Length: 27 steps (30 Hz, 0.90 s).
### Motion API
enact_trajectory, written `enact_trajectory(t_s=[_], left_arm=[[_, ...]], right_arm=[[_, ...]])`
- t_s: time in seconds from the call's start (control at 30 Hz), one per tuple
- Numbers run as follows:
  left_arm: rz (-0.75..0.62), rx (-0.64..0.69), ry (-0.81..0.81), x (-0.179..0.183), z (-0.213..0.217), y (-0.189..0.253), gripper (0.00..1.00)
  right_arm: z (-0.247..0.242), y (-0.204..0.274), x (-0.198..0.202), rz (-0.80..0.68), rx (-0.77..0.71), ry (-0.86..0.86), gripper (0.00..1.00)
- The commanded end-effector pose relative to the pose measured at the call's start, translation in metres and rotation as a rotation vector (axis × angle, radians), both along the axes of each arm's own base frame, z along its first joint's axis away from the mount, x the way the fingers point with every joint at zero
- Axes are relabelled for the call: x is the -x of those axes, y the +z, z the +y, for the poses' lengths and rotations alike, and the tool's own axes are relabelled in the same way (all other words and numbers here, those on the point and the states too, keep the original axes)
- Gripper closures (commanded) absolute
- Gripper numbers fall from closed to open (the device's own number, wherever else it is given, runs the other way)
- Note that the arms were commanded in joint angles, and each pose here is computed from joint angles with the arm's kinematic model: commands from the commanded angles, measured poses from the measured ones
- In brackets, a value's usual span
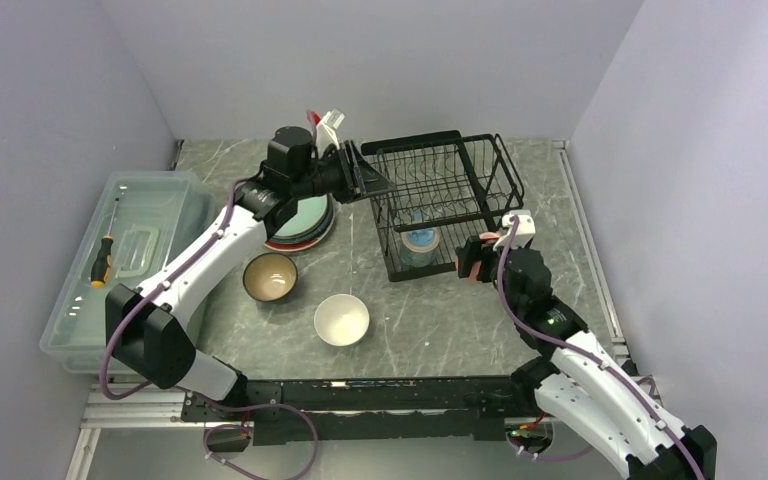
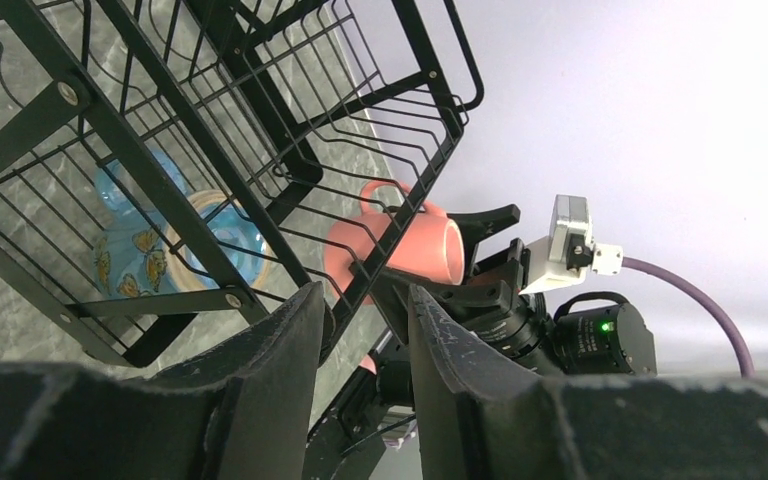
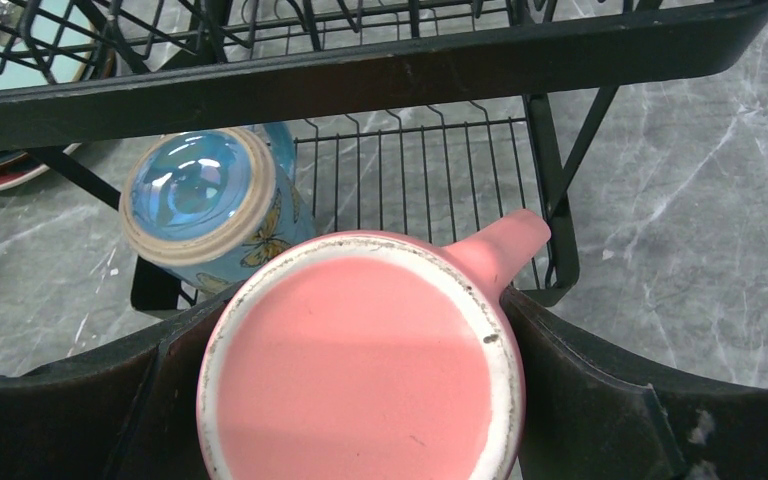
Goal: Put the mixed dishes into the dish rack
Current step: Move the dish rack to the center of the board.
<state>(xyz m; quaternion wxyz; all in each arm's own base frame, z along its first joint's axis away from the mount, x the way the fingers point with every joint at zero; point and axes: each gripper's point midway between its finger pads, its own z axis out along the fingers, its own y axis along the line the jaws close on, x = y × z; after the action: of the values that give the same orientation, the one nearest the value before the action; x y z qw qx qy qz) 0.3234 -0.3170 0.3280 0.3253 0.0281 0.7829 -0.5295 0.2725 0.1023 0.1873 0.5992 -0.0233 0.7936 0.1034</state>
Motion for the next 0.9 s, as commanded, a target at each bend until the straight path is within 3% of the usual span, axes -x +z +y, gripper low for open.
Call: enact_trajectory(t_s=[0.0, 0.43, 0.87], left_arm=[[-0.065, -0.009, -0.004, 0.006, 0.008, 0.013, 0.58], [-0.094, -0.097, 0.035, 0.025, 0.035, 0.006, 0.54], [-0.118, -0.217, 0.064, 0.071, 0.078, -0.010, 0.52]], right_arm=[[-0.003, 0.041, -0.014, -0.151, -0.049, -0.043, 0.53], [-0.003, 0.029, -0.030, -0.177, -0.028, -0.079, 0.53], [-0.002, 0.026, -0.042, -0.259, 0.002, -0.086, 0.53]])
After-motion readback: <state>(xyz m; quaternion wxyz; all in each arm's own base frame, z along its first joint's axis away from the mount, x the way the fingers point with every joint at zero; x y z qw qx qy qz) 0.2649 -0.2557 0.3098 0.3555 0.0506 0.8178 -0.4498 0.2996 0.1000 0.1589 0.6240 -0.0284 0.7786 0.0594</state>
